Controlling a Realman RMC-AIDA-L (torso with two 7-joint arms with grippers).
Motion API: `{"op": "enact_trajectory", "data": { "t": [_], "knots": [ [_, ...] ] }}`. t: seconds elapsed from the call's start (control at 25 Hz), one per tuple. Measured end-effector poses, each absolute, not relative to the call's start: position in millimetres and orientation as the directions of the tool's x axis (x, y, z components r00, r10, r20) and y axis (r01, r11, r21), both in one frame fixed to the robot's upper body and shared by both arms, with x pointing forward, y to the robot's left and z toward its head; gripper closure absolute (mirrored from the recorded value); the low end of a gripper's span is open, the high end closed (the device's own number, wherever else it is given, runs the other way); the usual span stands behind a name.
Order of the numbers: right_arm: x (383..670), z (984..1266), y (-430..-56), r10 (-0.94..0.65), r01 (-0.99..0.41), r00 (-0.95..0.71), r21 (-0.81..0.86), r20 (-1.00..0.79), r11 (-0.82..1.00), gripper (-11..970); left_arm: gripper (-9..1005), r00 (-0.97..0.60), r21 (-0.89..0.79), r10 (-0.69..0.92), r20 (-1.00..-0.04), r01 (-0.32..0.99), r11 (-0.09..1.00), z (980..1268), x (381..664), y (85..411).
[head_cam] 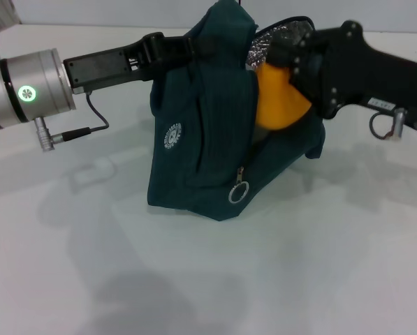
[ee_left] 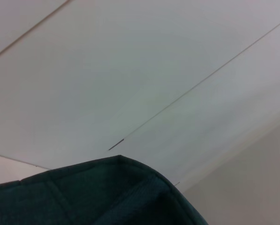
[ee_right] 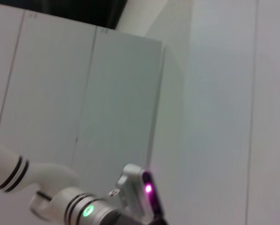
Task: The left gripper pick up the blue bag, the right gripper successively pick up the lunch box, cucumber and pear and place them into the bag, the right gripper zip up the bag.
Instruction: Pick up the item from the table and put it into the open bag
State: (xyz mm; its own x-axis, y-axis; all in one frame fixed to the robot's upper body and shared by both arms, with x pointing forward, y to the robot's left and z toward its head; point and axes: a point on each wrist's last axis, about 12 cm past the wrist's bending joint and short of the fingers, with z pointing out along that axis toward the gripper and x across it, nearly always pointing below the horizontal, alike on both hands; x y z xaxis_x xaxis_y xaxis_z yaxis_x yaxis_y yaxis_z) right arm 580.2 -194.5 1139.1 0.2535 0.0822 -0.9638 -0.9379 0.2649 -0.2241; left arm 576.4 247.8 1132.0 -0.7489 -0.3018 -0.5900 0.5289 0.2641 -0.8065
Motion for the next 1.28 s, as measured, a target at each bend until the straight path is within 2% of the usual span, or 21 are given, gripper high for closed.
{"op": "enact_trajectory", "data": {
  "t": [0.36, 0.8, 1.28],
  "knots": [
    [578.4, 1116.6, -188.1, -0.027, -0.933, 0.234, -0.232, -0.972, 0.276, 933, 941, -0.754, -0.811, -0.302, -0.583, 0.522, 0.262, 1130.1, 575.4, 247.5],
    [572.5, 1100.3, -197.0, -0.054, -0.929, 0.169, -0.177, -0.984, 0.325, 916, 941, -0.759, -0.817, -0.305, -0.576, 0.515, 0.261, 1127.2, 573.2, 247.3],
    [565.1, 1089.3, -205.2, -0.007, -0.933, -0.020, 0.017, -1.000, 0.360, 898, 941, -0.759, -0.820, -0.313, -0.570, 0.506, 0.266, 1123.9, 570.1, 250.4]
  ]
}}
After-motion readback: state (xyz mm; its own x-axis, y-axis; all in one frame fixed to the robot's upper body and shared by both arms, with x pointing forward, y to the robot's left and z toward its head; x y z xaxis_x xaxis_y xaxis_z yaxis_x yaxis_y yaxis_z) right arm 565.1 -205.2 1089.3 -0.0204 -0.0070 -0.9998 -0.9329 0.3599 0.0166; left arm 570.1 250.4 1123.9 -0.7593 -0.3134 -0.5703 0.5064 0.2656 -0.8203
